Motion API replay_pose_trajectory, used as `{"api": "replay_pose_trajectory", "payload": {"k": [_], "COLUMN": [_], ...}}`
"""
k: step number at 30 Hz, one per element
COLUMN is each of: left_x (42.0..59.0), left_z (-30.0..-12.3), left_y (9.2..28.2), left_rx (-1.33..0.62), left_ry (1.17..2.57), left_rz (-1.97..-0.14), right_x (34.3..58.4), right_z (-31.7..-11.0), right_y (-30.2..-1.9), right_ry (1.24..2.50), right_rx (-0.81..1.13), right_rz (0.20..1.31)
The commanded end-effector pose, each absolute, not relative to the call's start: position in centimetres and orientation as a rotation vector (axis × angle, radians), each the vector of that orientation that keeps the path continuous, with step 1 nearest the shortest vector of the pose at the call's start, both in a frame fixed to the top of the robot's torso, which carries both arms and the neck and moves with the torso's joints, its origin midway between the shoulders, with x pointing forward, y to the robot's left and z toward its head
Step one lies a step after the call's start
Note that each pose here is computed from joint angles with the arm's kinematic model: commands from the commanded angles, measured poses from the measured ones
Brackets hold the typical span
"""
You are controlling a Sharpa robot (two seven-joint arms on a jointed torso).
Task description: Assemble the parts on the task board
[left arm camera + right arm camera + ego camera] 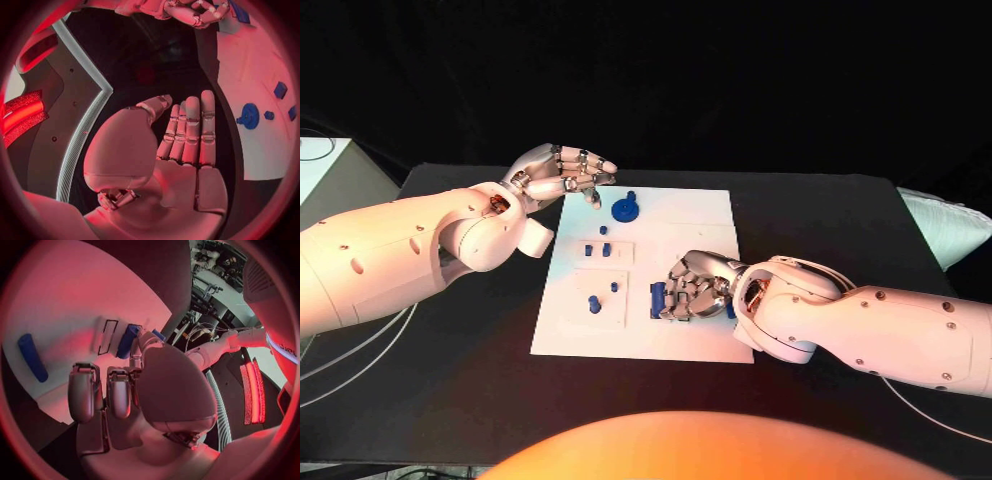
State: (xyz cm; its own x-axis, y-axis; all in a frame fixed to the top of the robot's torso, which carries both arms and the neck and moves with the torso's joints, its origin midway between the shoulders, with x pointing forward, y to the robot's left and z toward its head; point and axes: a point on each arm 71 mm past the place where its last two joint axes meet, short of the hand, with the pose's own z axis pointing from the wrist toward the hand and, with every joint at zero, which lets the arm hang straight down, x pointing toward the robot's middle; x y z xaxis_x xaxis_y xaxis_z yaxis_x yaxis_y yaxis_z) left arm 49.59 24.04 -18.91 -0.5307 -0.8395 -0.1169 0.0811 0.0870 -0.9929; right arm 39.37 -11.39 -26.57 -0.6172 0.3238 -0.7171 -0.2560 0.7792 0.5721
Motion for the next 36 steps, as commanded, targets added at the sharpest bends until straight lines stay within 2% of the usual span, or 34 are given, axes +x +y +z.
{"api": "replay_pose_trajectory", "payload": {"k": [1,14,24,32,36], "left_x": [49.5,49.5,49.5,49.5,49.5], "left_z": [-18.9,-18.9,-18.9,-18.9,-18.9], "left_y": [23.8,23.9,24.0,24.0,24.0], "left_rx": [-0.757,-0.759,-0.760,-0.760,-0.760], "left_ry": [1.626,1.628,1.629,1.628,1.628], "left_rz": [-1.566,-1.563,-1.562,-1.561,-1.561], "right_x": [39.3,38.8,38.8,38.5,39.1], "right_z": [-26.8,-27.0,-26.7,-25.2,-24.4], "right_y": [-11.5,-11.3,-12.7,-15.2,-17.2], "right_ry": [2.089,2.128,2.091,2.003,1.968], "right_rx": [0.008,-0.006,0.045,0.185,0.249], "right_rz": [0.807,0.842,0.845,0.961,0.958]}}
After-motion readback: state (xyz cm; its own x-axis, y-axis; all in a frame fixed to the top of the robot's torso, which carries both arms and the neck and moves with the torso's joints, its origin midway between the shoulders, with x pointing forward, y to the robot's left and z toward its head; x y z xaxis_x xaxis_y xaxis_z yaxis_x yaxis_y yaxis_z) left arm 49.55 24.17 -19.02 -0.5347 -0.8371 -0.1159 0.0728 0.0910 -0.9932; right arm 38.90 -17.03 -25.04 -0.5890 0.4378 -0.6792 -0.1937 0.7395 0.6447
